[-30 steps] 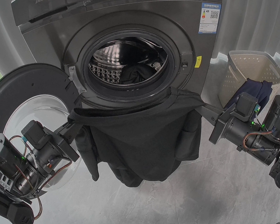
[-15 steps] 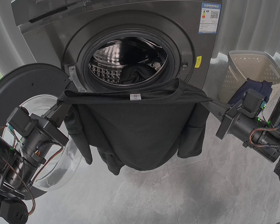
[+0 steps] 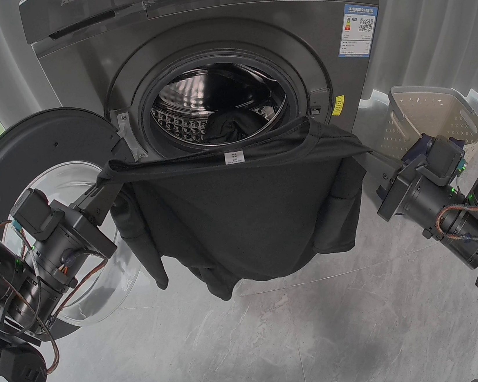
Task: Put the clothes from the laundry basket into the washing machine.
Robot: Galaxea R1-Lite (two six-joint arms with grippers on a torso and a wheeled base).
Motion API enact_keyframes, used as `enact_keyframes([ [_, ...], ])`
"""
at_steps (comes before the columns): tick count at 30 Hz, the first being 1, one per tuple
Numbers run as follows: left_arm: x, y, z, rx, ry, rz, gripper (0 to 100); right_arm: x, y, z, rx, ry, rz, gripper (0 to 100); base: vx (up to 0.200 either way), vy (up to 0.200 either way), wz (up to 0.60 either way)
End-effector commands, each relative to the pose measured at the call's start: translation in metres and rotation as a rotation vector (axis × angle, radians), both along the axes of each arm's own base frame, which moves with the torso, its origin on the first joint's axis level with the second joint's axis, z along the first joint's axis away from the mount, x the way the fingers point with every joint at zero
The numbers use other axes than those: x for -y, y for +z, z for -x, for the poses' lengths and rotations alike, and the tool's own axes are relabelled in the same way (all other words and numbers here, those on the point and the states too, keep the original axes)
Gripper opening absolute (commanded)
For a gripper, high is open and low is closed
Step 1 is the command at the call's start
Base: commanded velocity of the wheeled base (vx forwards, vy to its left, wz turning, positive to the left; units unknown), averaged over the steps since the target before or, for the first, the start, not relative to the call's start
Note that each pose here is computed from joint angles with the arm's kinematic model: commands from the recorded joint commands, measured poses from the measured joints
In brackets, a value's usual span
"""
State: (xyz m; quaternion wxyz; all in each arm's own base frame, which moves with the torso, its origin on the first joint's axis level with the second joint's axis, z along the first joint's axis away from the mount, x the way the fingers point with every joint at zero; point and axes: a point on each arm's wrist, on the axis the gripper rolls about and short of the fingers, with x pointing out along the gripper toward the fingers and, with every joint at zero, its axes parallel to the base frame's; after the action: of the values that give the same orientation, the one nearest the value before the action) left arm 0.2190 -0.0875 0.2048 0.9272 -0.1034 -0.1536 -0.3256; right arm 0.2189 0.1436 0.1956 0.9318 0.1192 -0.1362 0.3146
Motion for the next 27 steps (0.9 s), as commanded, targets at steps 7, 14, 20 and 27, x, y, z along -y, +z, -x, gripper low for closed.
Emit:
enact_keyframes([
  [7,-0.001,-0.007,0.003,-0.026,-0.002,-0.01,0,0.001,0.008,0.0,0.026,-0.012,-0.023,0,0.0,0.0,0.0],
  [14,0.003,0.003,0.01,0.014,-0.045,-0.002,0,0.006,0.012,0.0,0.038,-0.03,-0.029,0,0.0,0.0,0.0],
  [20,0.021,-0.002,0.003,-0.004,-0.125,-0.014,0,0.006,0.013,0.0,0.041,-0.028,-0.034,0,0.0,0.0,0.0],
  [27,0.037,-0.006,-0.002,-0.014,-0.159,-0.019,0,0.007,0.0,-0.002,-0.004,-0.038,-0.004,0,0.0,0.0,0.0],
])
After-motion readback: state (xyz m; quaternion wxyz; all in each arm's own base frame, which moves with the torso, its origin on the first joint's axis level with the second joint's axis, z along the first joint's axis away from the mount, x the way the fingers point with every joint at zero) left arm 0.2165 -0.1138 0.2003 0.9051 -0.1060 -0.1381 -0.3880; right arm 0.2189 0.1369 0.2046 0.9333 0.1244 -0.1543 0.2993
